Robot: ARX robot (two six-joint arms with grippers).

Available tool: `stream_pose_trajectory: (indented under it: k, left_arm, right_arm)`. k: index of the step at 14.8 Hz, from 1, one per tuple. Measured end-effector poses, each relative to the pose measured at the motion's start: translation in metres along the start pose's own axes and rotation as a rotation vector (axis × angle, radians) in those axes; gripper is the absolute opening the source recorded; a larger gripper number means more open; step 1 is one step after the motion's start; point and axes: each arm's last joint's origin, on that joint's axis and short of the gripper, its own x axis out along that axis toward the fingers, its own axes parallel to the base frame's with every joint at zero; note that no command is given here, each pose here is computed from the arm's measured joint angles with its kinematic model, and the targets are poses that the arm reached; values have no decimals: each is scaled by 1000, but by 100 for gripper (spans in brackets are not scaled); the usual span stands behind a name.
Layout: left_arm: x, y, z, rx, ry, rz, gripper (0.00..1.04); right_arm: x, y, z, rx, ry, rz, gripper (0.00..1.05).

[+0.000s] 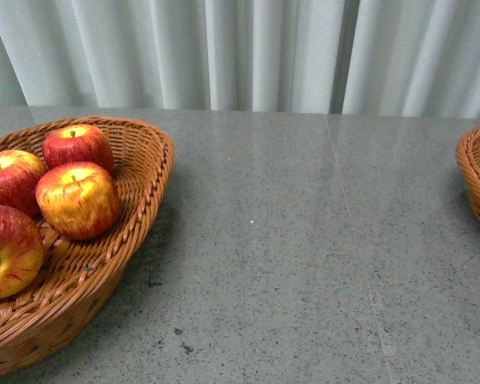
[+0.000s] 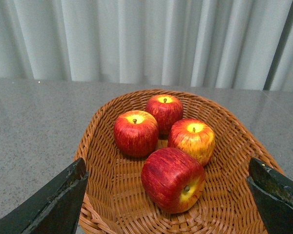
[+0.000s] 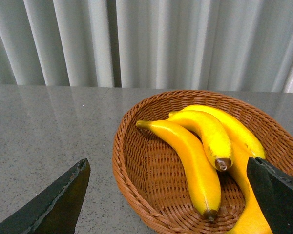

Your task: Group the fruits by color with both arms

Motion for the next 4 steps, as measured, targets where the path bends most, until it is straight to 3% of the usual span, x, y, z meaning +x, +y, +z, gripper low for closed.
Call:
stream_pose_trajectory:
  k: [4]
  left_arm:
    - [0, 0, 0, 0, 0, 0, 98]
  right_arm:
    - [0, 0, 0, 0, 0, 0, 98]
